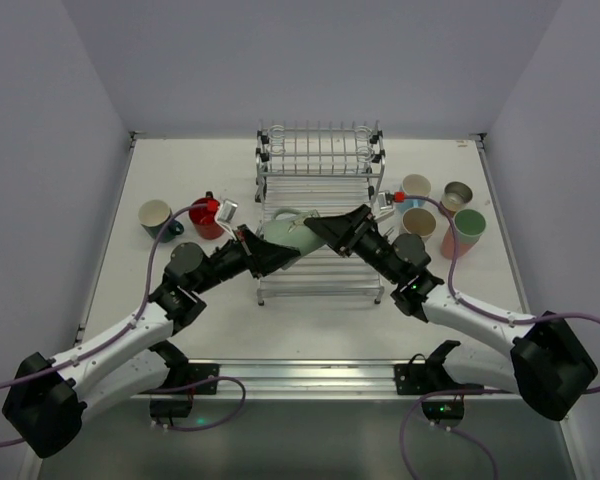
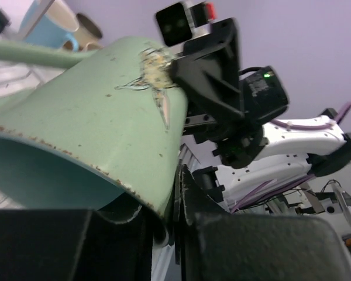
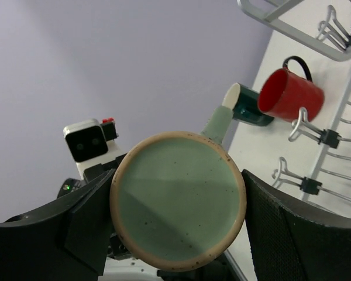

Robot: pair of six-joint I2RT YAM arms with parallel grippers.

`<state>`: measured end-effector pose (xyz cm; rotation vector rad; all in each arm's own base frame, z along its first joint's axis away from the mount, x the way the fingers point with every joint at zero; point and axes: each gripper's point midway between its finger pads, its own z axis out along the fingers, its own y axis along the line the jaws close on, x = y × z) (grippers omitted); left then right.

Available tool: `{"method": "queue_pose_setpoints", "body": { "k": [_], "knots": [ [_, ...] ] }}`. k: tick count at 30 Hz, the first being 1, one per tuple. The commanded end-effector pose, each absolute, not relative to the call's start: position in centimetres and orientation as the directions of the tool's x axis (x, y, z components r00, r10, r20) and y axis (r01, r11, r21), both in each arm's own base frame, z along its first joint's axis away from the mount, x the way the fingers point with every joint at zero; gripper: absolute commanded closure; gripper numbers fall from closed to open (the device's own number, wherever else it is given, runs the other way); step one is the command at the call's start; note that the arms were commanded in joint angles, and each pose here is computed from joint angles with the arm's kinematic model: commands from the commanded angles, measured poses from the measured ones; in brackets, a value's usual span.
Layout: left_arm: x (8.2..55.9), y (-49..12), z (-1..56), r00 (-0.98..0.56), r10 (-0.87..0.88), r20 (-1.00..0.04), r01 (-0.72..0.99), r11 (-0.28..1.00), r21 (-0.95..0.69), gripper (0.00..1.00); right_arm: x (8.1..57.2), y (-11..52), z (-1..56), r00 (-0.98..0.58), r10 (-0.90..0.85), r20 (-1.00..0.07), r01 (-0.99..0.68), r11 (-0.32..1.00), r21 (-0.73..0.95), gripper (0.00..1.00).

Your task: Unload the cups from the dish rack

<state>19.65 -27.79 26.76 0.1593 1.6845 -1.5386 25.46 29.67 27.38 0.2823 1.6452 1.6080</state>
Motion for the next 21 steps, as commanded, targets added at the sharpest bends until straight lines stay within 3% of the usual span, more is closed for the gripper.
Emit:
{"method": "queue_pose_setpoints", "body": {
  "k": [1, 2, 5, 6, 9, 11, 15, 21],
  "knots": [
    [19.6, -27.6, 31.4, -0.536, -0.508, -0.674, 0.7, 0.178, -0.691, 0.93, 24.2, 29.6, 31.8, -0.646, 0.678, -0.351, -0.468, 0.011, 0.883, 0.84],
    [19.8, -27.6, 31.4, -0.531, -0.512, -0.676, 0.697, 0.19, -0.691, 0.99, 24.2, 29.7, 31.4, -0.652, 0.673, -0.349, -0.463, 0.011, 0.886, 0.83],
    [20.2, -27.6, 31.5, -0.515, -0.51, -0.689, 0.699, 0.216, -0.682, 1.0, 24.0, 29.8, 31.0, -0.662, 0.665, -0.346, -0.456, 0.009, 0.89, 0.75],
    [20.4, -27.5, 31.8, -0.504, -0.513, -0.695, 0.703, 0.223, -0.675, 1.0, 23.9, 29.9, 30.7, -0.667, 0.659, -0.347, -0.453, 0.011, 0.892, 0.61],
    [20.9, -27.2, 32.5, -0.468, -0.523, -0.713, 0.71, 0.258, -0.655, 1.0, 23.8, 30.2, 30.2, -0.683, 0.64, -0.353, -0.447, 0.016, 0.894, 0.33],
    [21.2, -26.9, 33.2, -0.437, -0.53, -0.727, 0.715, 0.286, -0.638, 1.0, 23.7, 30.2, 29.9, -0.685, 0.637, -0.354, -0.443, 0.021, 0.896, 0.01],
    [21.3, -26.4, 35.2, -0.39, -0.55, -0.739, 0.734, 0.299, -0.61, 1.0, 23.6, 30.2, 29.4, -0.689, 0.628, -0.362, -0.442, 0.032, 0.897, 0.01],
    [22.1, -24.7, 38.2, -0.275, -0.553, -0.786, 0.726, 0.416, -0.547, 1.0, 23.3, 30.2, 29.1, -0.694, 0.616, -0.374, -0.444, 0.043, 0.895, 0.01]
  ]
}}
